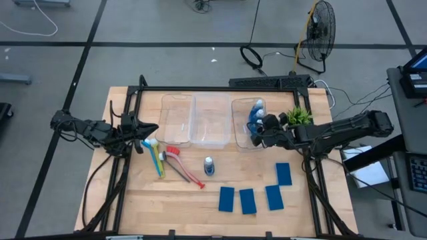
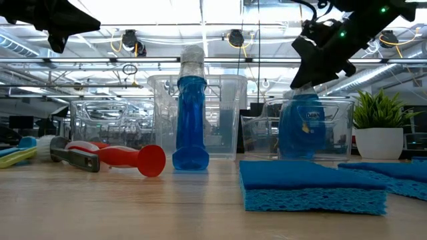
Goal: Pick & Place Kitchen Sink Supplies
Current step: Put the blue dishwashing liquid bottle into the right transparent bin
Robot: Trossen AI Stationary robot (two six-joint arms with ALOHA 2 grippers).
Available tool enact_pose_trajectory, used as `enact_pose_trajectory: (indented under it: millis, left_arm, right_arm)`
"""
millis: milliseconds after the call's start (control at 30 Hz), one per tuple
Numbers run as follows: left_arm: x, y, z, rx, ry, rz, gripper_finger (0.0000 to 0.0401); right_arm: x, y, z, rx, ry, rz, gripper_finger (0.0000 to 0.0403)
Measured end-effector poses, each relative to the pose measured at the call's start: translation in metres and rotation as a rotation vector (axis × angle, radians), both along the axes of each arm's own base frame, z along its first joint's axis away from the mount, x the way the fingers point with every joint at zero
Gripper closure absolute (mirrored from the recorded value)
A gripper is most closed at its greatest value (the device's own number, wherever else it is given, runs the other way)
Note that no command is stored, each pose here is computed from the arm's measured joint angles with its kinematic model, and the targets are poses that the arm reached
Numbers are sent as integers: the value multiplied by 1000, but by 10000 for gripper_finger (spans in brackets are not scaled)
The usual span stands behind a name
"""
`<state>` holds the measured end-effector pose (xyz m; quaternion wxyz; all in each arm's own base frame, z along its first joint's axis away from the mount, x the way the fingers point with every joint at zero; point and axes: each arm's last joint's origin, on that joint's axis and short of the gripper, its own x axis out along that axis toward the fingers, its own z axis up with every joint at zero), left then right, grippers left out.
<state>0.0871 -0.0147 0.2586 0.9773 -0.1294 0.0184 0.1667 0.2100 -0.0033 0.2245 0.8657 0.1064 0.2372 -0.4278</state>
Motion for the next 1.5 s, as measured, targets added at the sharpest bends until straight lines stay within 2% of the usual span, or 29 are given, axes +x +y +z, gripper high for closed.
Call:
enact_pose_trajectory:
  millis: [533, 833, 1500]
  left_arm:
    - [0, 0, 0, 5, 2, 0, 368]
    - [0, 0, 0, 1, 1, 0, 368]
    - [0, 0, 0, 3, 5, 0, 368]
  right_arm:
    - [0, -5, 0, -3, 15, 0, 277]
    - [-2, -5, -17, 14, -41, -18, 277]
    - [-3, -5, -18, 1, -14, -10, 268]
